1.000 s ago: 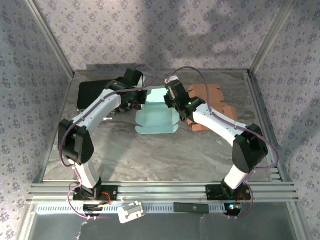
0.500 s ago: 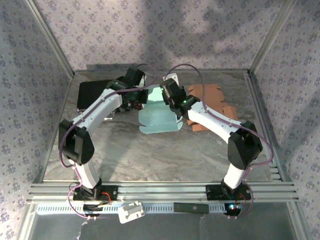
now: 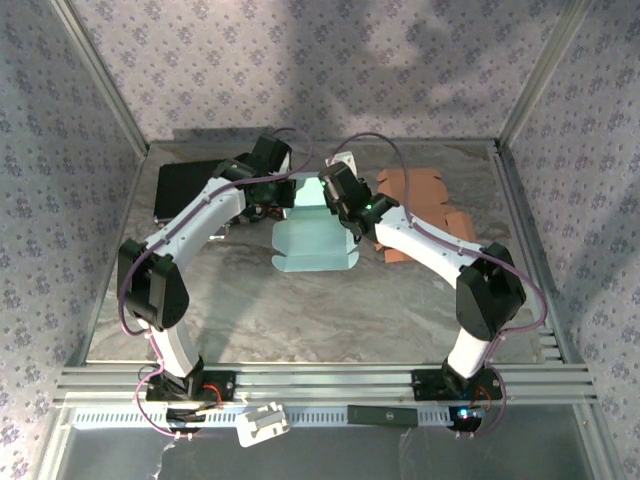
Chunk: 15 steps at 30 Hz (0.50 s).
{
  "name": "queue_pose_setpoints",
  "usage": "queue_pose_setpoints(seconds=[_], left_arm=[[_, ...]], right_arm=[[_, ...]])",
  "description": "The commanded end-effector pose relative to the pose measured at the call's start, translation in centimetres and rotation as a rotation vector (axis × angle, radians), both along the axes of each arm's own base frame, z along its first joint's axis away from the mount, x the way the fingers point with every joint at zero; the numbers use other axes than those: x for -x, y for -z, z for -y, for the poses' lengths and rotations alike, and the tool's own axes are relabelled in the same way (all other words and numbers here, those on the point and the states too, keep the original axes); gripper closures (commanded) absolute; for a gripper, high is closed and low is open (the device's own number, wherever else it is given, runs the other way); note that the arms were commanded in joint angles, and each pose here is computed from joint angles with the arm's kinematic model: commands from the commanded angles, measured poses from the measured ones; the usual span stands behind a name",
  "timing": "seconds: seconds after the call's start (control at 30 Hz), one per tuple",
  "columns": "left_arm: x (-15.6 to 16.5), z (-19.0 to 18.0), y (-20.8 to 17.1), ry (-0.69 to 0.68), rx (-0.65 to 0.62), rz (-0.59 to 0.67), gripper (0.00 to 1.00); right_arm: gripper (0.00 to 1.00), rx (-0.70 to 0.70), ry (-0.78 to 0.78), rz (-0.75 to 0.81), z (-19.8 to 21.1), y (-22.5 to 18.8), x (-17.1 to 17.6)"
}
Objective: Fold the paper box
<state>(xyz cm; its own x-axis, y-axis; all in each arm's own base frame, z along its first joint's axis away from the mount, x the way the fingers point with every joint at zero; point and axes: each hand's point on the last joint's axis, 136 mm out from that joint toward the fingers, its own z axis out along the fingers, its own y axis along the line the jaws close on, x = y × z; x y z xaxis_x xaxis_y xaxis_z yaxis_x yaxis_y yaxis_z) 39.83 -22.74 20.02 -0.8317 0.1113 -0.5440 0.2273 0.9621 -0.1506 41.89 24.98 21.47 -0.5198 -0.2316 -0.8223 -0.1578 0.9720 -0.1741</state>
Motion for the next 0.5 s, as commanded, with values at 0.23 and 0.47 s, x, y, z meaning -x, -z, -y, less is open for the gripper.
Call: queue_pose_setpoints(seconds=[0.23,0.47], left_arm=[[0.4,0.8,-2.4,0.003,0.048,0.027,1.00],[0.4,0.8,-2.2,-0.002,0.049,0.024,1.00]], right_arm=[[0.78,-0.005,0.016,0.009,0.5,0.6,0.8],[1.00,0.061,0.103,0.025,1.2,0.1,0.5]])
